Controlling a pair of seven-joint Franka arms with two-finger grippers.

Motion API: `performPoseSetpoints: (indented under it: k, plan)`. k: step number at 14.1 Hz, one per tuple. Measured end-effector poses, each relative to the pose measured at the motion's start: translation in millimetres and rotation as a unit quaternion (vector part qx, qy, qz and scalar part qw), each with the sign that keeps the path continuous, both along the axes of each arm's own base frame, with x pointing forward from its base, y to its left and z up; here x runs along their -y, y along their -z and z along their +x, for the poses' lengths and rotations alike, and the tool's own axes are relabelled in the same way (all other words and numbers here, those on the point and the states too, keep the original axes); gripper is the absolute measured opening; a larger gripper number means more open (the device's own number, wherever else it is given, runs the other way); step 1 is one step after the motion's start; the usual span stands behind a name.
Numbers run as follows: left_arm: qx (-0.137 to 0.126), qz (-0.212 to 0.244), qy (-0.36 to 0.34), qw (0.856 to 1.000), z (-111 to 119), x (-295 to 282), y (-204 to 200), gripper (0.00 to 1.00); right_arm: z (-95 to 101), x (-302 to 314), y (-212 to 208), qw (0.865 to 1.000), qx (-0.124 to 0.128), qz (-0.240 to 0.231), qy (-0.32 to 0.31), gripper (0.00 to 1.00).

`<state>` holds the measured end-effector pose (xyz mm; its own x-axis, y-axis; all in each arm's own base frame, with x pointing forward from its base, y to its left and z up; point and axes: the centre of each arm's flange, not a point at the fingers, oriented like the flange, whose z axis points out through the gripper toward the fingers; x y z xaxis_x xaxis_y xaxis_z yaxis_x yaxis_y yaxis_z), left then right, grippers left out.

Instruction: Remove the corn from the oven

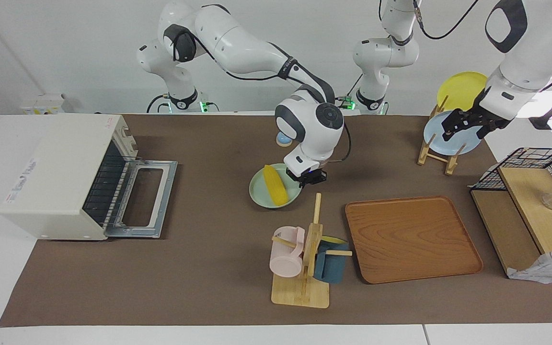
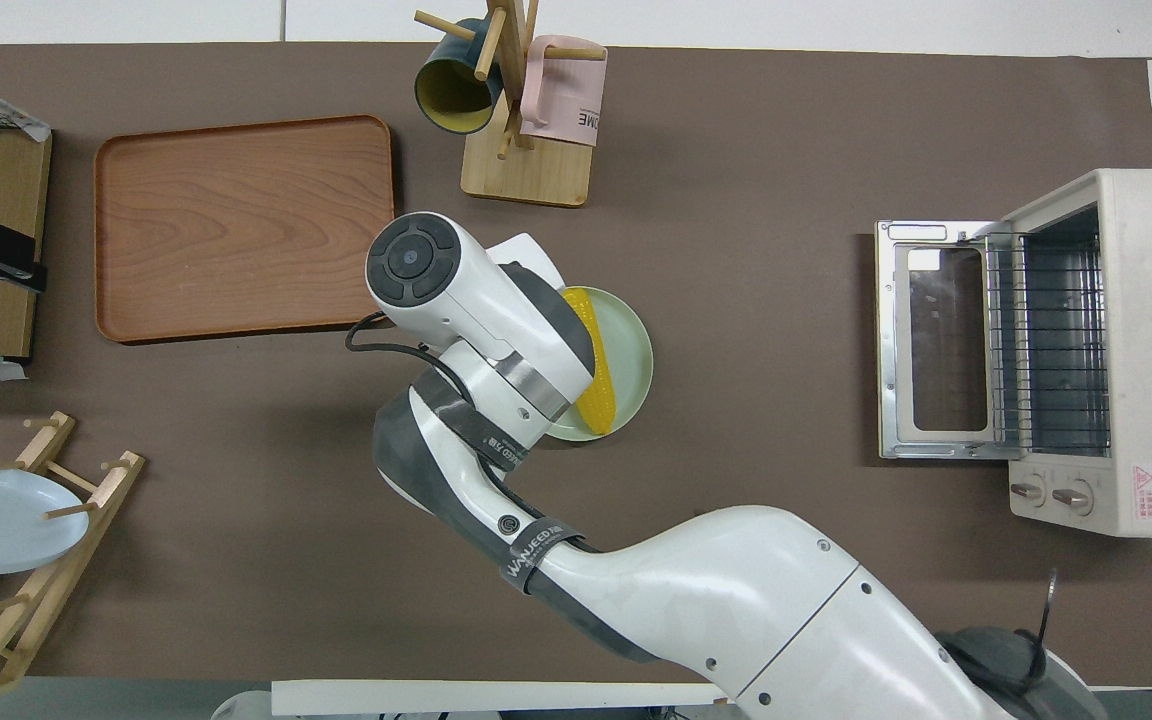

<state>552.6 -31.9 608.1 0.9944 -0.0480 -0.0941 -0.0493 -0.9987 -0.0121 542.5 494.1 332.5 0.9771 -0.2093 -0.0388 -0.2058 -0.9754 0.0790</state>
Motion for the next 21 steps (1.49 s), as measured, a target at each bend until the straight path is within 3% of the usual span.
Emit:
performPoseSetpoints:
  k: [2, 5, 6, 8, 10, 13, 14, 18, 21]
  plan:
    - [-0.001, 0.000, 0.000, 1.000, -0.2, 0.0, 0.1, 1.00, 7.3, 3.4, -2.7, 1.000, 0.009, 0.007, 0.007, 0.25]
    - [-0.019, 0.001, 0.005, 1.000, -8.5, 7.7, 4.3, 1.00, 41.4, 33.6, -52.9, 0.998, 0.043, 0.033, 0.027, 0.58]
    - [-0.016, 0.000, 0.006, 1.000, -13.0, 19.3, 11.3, 1.00, 54.7, 61.1, -75.6, 0.998, 0.044, 0.032, 0.011, 0.60]
    - [0.028, -0.006, -0.017, 0.999, -29.4, 79.6, 45.6, 1.00, 77.2, 145.5, -110.2, 0.999, 0.021, 0.018, -0.047, 0.59]
    - [0.070, -0.021, -0.058, 0.996, -65.3, 180.4, 95.8, 1.00, 81.3, 235.5, -113.2, 0.997, -0.009, 0.010, -0.077, 0.53]
    - [0.083, -0.039, -0.106, 0.990, -111.8, 316.4, 179.1, 1.00, 59.5, 321.2, -73.1, 0.995, -0.037, 0.007, -0.094, 0.19]
    - [0.085, -0.044, -0.109, 0.989, -115.8, 342.4, 203.7, 1.00, 52.3, 341.5, -55.3, 0.994, -0.037, 0.009, -0.104, 0.05]
    - [0.095, -0.062, -0.121, 0.986, -99.5, 406.7, 248.3, 1.00, 30.7, 414.5, 5.9, 0.991, -0.027, 0.019, -0.127, 0.03]
    - [0.093, -0.061, -0.122, 0.986, -92.0, 429.8, 273.5, 1.00, 23.1, 417.7, 19.3, 0.988, -0.035, -0.001, -0.148, 0.03]
